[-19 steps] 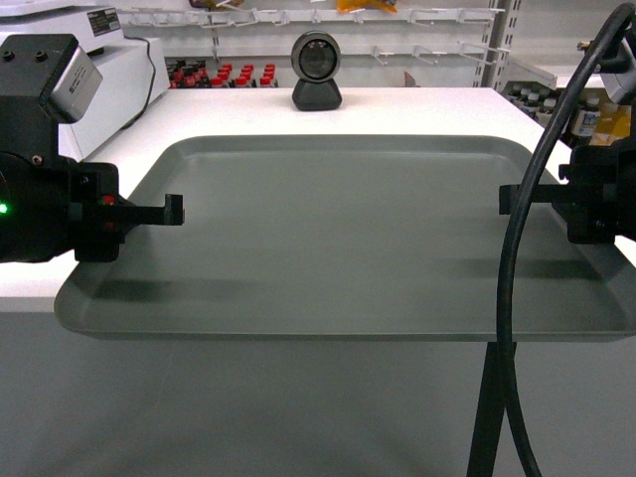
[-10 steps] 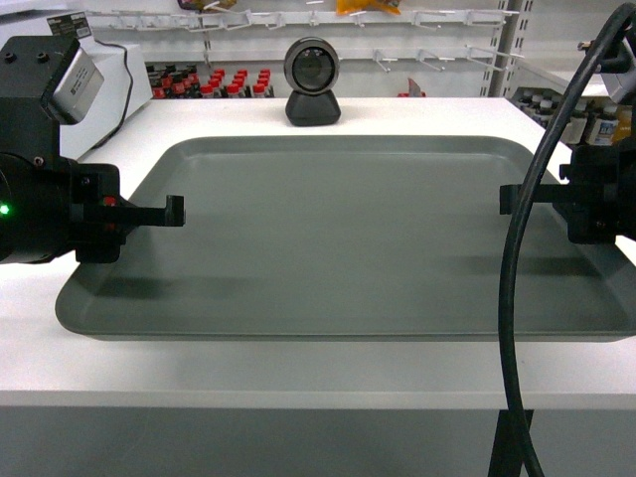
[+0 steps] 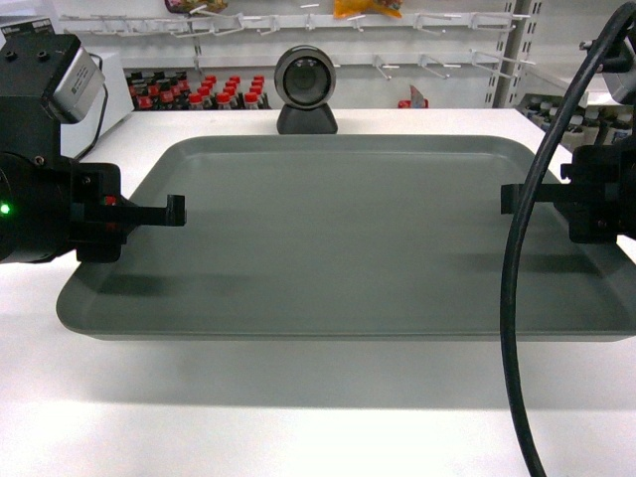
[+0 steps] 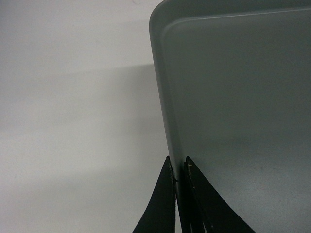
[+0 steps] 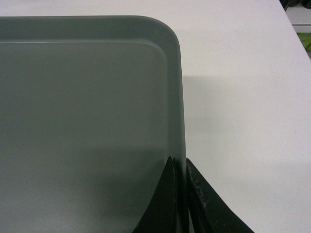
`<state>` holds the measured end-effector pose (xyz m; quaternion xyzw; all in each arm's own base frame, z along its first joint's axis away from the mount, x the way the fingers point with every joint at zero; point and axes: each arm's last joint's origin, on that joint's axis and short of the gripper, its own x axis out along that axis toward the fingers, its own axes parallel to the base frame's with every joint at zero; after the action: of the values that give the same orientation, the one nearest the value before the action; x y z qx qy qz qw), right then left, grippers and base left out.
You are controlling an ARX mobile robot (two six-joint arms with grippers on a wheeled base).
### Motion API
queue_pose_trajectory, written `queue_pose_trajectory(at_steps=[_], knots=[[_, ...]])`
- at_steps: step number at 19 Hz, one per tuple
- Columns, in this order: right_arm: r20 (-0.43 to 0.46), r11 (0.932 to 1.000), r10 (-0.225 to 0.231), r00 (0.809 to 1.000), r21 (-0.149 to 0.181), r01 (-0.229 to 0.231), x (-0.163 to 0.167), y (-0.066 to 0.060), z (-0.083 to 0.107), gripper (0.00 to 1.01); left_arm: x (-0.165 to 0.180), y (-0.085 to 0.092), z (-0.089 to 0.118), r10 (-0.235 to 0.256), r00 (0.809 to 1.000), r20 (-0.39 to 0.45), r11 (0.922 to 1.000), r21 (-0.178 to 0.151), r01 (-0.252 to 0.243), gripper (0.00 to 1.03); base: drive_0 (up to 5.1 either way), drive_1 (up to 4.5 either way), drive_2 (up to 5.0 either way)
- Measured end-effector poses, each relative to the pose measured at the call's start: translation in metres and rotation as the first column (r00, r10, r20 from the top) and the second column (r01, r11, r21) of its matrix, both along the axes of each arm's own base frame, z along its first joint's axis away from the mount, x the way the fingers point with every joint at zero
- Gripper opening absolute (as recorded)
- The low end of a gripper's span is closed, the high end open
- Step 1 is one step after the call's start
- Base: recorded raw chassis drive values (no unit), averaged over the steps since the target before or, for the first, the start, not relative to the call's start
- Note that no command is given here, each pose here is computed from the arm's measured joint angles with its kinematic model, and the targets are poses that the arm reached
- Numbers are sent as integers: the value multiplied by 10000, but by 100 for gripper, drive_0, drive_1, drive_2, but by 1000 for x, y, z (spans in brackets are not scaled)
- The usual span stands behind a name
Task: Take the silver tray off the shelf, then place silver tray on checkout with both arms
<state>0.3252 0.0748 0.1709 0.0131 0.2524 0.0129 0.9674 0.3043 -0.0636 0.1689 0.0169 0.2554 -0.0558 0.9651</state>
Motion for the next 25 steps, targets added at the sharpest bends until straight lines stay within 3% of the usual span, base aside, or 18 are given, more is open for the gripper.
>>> queue_pose_trajectory(at_steps=[15, 16, 17, 18, 19, 22, 25], knots=[[-4, 10000, 7, 10000, 1, -7, 0, 0, 0, 3, 0, 0, 0, -3, 10000, -12, 10000, 1, 3, 3, 0, 21, -20], [558, 9996, 48, 9984, 271, -63, 1, 0, -1, 3, 0, 0, 0, 37, 10000, -12, 10000, 15, -37, 3, 0, 0, 0], [1884, 9925, 193, 9819, 1150, -416, 2, 2, -7, 2, 1, -6, 4, 1330, 9904, 387, 9911, 37, -1332, 3, 0, 0, 0], [2448, 9899, 174, 9694, 1323, -512, 5, 4, -10, 2, 2, -12, 10, 2341, 9690, 789, 9720, 22, -2350, 3, 0, 0, 0], [2702, 9879, 191, 9626, 1429, -597, 8, 4, -8, 2, 5, -14, 15, 2599, 9600, 1043, 9654, -51, -2608, 3, 0, 0, 0], [3051, 9865, 203, 9521, 1486, -686, 19, 6, 4, 2, 18, -18, 14, 2607, 9585, 1157, 9654, -220, -2599, 3, 0, 0, 0], [2255, 9897, 167, 9741, 1350, -482, 25, 3, -7, 2, 32, -21, -1, 2382, 9686, 716, 9710, 45, -2392, 3, 0, 0, 0]])
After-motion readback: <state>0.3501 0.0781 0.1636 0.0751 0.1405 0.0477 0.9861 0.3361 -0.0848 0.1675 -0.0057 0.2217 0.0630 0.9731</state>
